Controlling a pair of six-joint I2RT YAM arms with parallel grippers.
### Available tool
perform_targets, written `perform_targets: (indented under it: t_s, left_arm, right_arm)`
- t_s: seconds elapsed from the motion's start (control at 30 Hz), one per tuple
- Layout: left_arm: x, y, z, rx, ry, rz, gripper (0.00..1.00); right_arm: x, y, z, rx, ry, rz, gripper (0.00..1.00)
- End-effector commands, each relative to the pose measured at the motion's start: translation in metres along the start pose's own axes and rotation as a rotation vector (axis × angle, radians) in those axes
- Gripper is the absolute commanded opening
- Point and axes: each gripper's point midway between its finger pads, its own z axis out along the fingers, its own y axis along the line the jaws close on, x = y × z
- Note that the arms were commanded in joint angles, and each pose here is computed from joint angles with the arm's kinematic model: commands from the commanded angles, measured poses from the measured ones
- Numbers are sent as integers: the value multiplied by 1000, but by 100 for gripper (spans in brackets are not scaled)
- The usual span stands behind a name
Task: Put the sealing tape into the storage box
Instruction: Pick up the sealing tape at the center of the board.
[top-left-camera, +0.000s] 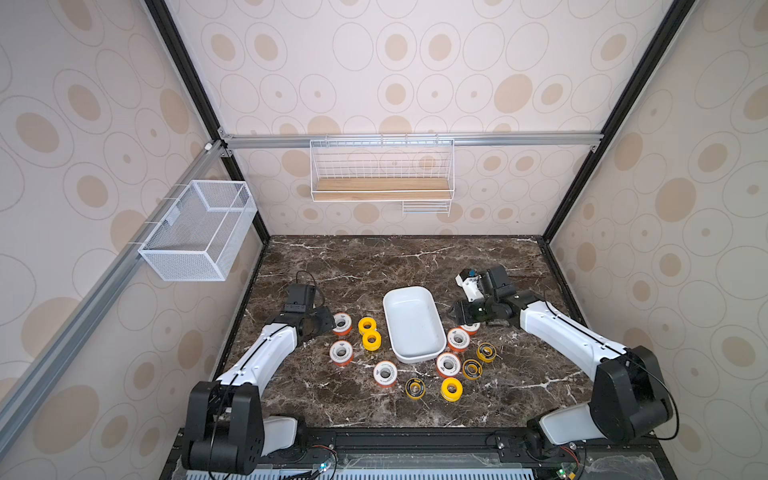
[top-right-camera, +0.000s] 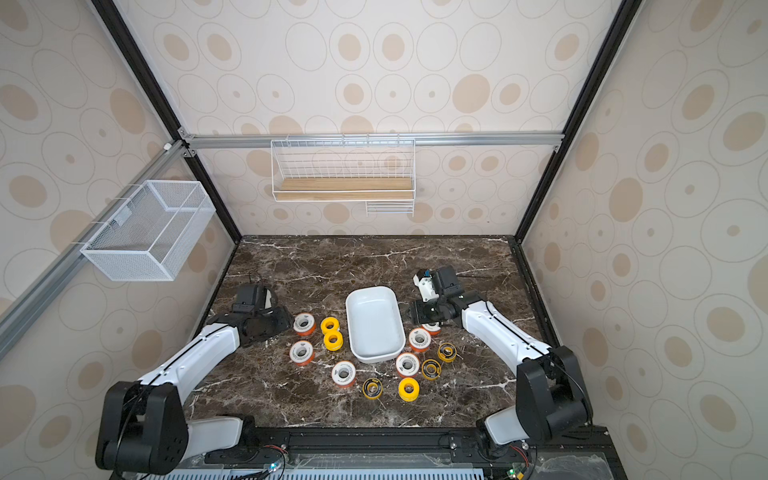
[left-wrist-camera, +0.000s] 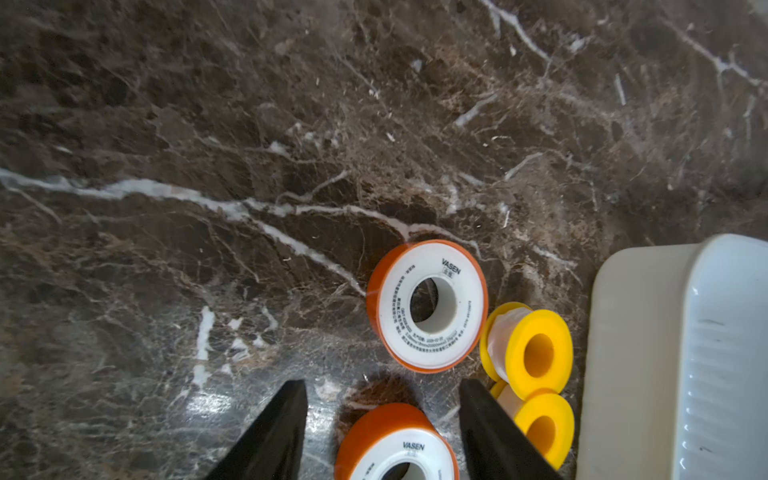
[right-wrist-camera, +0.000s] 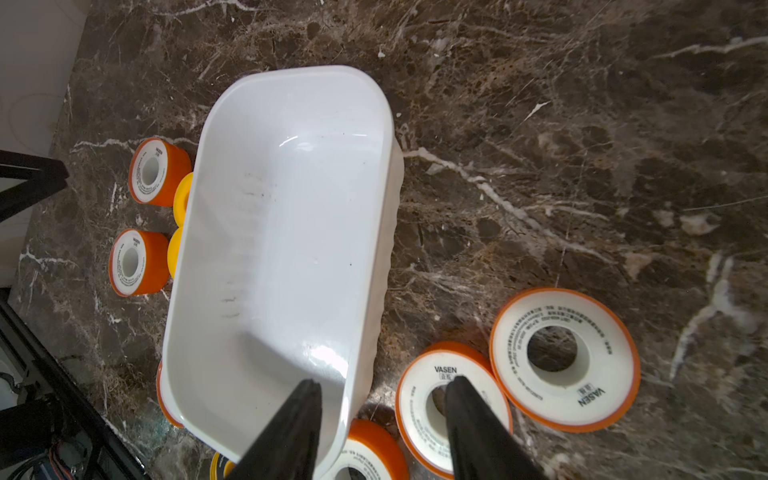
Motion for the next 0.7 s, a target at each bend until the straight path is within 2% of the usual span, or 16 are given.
perform_targets:
  t_s: [0.0, 0.23, 0.67]
  left_arm:
    - [-17, -12, 8, 22, -21, 22, 57]
    - [-10, -13, 32, 10, 55, 44, 50]
    - [-7, -6, 51, -65, 92, 92, 43]
  right_arm:
    - [9, -2, 6, -9, 29, 0, 54]
    - [11, -5, 9, -1, 39, 3, 54]
    - [15, -4, 19, -30, 70, 22, 54]
